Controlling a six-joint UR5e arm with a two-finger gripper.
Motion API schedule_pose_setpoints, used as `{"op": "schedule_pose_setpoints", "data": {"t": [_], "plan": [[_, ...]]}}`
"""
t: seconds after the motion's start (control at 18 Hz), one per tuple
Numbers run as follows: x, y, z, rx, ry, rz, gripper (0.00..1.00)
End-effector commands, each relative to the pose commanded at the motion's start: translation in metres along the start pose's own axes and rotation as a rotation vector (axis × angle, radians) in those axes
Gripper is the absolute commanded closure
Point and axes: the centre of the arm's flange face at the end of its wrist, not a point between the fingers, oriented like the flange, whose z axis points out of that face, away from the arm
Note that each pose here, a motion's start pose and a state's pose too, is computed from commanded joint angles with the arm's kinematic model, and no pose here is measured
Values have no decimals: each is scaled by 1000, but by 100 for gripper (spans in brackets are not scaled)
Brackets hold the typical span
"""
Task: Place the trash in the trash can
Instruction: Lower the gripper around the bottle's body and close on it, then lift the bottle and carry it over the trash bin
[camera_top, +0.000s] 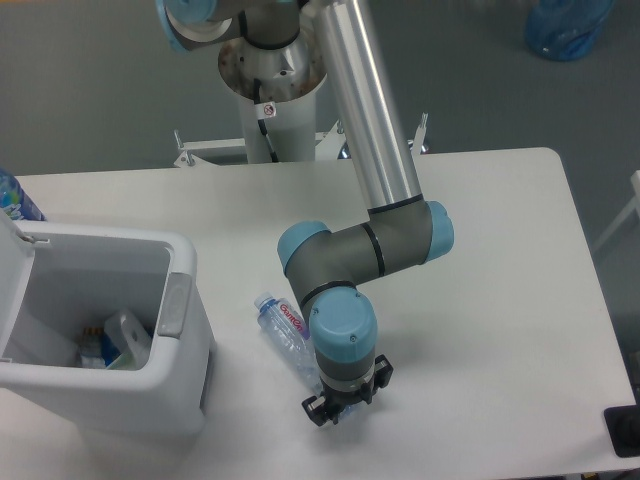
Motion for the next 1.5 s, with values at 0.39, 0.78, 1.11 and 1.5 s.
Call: {"op": "schedule_pose_setpoints", "data": {"t": [0.39,0.78,1.11,1.5], "plan": [[0,0,-1,2,-1,1,42],[-3,-11,-36,60,11,-4,46],[-24,-50,-158,275,40,-25,46],[-36,-54,-307,543,87,-46,46]]}}
